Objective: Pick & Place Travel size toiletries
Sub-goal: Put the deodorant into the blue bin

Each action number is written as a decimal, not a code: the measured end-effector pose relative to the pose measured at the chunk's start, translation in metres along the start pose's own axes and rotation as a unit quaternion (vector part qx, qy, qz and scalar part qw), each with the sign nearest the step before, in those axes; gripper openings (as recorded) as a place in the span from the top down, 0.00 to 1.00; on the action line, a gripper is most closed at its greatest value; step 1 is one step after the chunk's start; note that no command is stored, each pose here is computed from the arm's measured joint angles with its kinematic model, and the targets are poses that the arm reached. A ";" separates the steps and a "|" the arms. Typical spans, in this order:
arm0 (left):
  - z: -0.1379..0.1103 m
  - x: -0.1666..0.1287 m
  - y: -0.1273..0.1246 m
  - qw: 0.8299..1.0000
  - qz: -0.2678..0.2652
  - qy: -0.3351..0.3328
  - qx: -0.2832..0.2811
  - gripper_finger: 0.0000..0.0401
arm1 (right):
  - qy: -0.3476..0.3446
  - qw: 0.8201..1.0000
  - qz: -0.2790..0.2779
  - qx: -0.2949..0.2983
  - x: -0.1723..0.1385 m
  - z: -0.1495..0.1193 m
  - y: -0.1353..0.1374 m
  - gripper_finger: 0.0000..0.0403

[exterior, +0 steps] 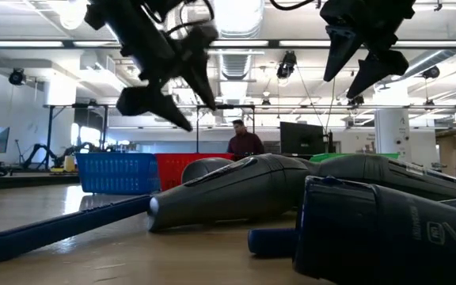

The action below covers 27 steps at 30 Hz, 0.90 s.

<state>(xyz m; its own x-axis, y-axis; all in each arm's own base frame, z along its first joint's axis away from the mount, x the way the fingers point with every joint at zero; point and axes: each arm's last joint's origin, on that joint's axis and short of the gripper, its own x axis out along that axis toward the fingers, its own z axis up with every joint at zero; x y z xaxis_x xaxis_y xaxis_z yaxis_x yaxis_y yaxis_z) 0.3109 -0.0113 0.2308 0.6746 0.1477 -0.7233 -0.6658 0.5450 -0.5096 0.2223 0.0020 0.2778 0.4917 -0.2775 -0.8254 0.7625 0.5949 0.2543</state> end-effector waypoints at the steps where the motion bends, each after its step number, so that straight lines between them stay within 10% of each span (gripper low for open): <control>1: -0.003 -0.003 -0.003 0.999 -0.020 0.019 0.028 0.33 | 0.001 1.000 -0.001 -0.003 0.000 0.000 0.000 0.15; 9: -0.057 -0.017 -0.022 0.979 -0.060 0.142 0.133 0.35 | 0.020 1.000 0.008 -0.012 0.001 -0.002 0.000 0.18; 27: -0.131 -0.020 -0.042 0.984 -0.044 0.162 0.056 0.35 | 0.128 0.989 0.037 -0.065 -0.006 -0.042 0.009 0.16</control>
<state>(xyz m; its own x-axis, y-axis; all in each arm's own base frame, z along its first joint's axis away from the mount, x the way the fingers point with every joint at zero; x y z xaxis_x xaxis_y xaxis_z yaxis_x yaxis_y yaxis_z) 0.2836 -0.1453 0.2055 0.5793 -0.1646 -0.7983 -0.5582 0.6336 -0.5357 0.2087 0.0410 0.2640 0.4084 -0.0387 -0.9120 0.6601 0.7026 0.2658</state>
